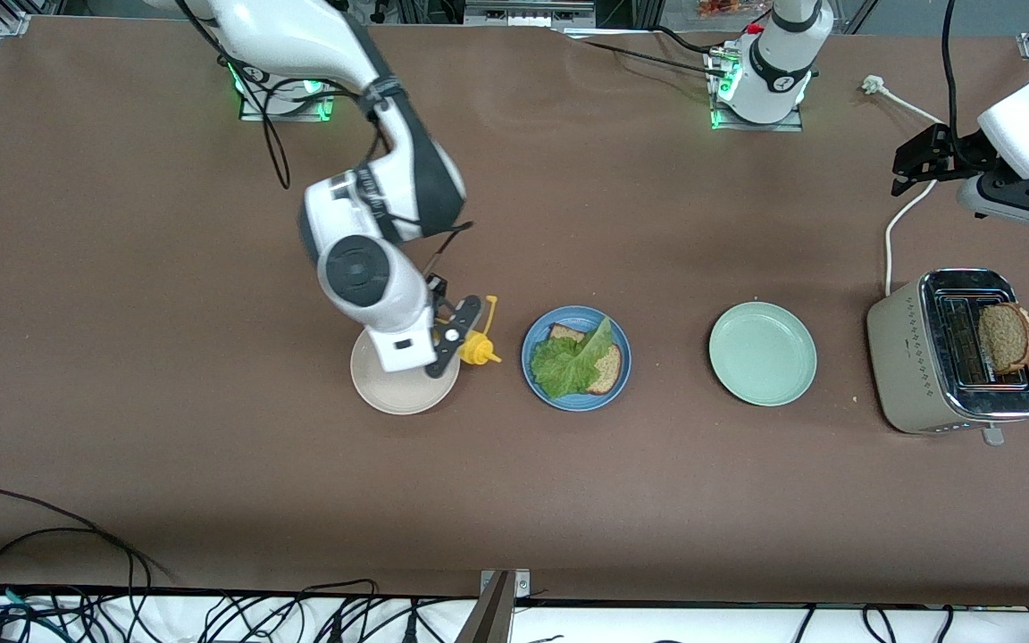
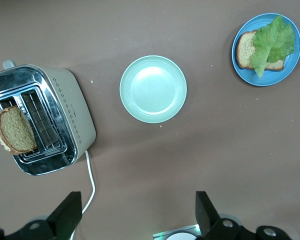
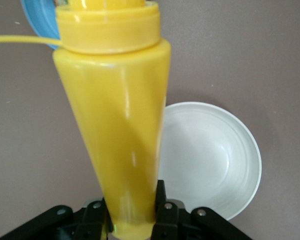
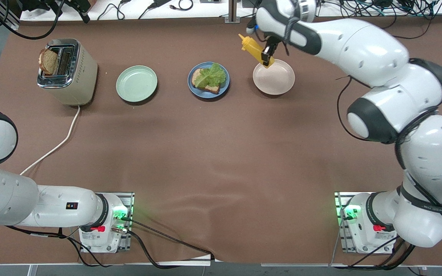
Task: Make sandwich in blue plate with both arms
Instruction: 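Carry the mustard bottle back beside the white plate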
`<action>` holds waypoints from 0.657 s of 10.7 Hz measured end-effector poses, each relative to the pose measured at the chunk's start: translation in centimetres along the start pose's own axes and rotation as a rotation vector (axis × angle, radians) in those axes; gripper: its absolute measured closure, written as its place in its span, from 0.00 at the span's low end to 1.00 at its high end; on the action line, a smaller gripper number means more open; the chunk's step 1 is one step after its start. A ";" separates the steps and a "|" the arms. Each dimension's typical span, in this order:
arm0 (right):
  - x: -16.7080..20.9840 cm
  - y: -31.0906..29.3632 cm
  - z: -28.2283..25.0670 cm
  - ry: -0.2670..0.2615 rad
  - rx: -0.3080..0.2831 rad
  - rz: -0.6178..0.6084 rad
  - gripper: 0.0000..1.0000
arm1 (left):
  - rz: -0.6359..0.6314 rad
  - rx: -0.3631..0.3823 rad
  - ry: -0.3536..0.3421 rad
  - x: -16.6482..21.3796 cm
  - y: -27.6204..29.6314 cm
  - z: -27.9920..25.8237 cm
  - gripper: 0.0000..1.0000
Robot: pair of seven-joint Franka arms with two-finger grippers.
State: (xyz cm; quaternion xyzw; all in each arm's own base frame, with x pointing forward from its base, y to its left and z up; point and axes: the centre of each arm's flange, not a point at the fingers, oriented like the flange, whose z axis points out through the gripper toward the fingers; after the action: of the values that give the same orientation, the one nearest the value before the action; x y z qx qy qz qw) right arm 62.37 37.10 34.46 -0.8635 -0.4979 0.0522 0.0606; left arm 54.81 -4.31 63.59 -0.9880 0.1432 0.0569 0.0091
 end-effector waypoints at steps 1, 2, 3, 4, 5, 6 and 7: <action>-1.8 1.4 -0.7 0.027 0.036 -0.017 0.67 | 0.001 0.000 0.000 0.0 0.0 0.0 0.00; -3.8 2.8 -1.4 0.044 0.061 -0.051 0.67 | 0.001 0.000 0.000 0.0 0.1 0.0 0.00; -5.8 4.2 -1.9 0.059 0.080 -0.092 0.67 | 0.002 0.000 0.000 0.0 0.1 0.0 0.00; -7.7 5.6 -2.2 0.080 0.105 -0.128 0.67 | 0.002 0.000 0.000 0.0 0.1 0.0 0.00; -9.6 7.1 -2.3 0.105 0.128 -0.174 0.67 | 0.002 0.000 0.000 0.0 0.1 0.0 0.00; -11.2 8.6 -2.3 0.140 0.153 -0.213 0.67 | 0.002 0.000 0.000 0.0 0.1 0.0 0.00; -12.9 10.3 -2.1 0.177 0.172 -0.252 0.67 | 0.002 0.000 0.000 0.0 0.1 0.0 0.00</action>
State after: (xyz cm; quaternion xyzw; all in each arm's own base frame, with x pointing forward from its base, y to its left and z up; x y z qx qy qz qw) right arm 65.10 20.70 35.30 -0.7871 -0.5887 0.0103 0.1840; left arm 54.80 -4.45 63.59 -0.9879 0.1442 0.0569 0.0091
